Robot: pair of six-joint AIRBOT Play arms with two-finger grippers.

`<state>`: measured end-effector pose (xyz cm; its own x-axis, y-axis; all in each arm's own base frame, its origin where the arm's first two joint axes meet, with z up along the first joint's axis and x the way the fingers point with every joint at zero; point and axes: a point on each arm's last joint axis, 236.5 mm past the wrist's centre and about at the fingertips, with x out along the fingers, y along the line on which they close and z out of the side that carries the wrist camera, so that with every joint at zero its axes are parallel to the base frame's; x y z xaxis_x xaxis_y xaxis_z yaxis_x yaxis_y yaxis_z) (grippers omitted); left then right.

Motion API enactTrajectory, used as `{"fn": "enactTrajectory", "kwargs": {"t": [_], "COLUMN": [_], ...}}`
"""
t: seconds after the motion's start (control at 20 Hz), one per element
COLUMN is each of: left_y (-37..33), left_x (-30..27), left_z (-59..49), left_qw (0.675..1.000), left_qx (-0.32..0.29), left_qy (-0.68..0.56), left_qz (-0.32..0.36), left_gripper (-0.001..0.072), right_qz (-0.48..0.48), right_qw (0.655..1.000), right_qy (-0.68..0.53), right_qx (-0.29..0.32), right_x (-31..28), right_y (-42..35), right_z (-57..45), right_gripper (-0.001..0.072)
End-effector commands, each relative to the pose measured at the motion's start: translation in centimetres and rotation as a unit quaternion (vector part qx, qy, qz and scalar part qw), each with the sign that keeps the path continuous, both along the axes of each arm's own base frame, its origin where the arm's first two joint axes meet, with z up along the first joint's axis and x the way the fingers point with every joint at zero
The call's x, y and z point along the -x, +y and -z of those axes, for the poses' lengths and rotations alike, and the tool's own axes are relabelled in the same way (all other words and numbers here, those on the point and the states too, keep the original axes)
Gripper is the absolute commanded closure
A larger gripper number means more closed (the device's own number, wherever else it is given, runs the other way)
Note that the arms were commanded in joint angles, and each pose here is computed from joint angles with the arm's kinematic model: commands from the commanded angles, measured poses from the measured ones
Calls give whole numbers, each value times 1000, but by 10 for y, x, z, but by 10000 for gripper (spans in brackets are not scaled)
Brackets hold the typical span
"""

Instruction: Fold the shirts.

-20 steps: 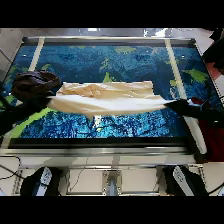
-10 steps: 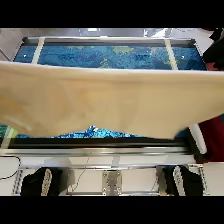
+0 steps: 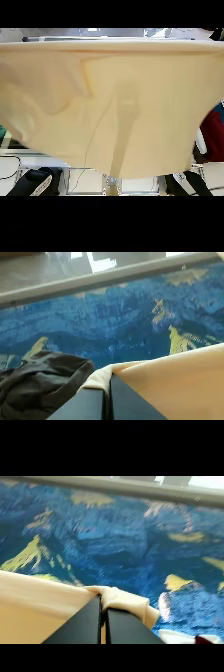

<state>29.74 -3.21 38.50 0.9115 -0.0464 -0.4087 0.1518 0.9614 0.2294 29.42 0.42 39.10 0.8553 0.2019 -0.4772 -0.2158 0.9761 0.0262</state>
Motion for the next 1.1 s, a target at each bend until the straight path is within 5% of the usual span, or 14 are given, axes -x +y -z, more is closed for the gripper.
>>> {"fn": "enactTrajectory", "kwargs": {"t": [0.0,0.25,0.55,1.05], "left_y": [-15,-2,-5,-1], "left_x": [-69,-147,-222,-129], "left_z": [100,296,403,408], "left_qw": [989,943,947,915], "left_qx": [-57,-90,-78,-39], "left_qy": [138,318,311,398], "left_qz": [-10,-34,-20,-49], "left_gripper": [695,695,694,694], "right_qz": [-93,-55,42,-17], "right_qw": [978,932,929,887], "right_qy": [163,344,333,454], "right_qx": [-96,-106,-154,-77], "right_x": [-54,-116,-203,-137], "right_y": [15,6,-5,-1], "right_z": [89,269,381,419], "right_gripper": [699,699,698,699]}}
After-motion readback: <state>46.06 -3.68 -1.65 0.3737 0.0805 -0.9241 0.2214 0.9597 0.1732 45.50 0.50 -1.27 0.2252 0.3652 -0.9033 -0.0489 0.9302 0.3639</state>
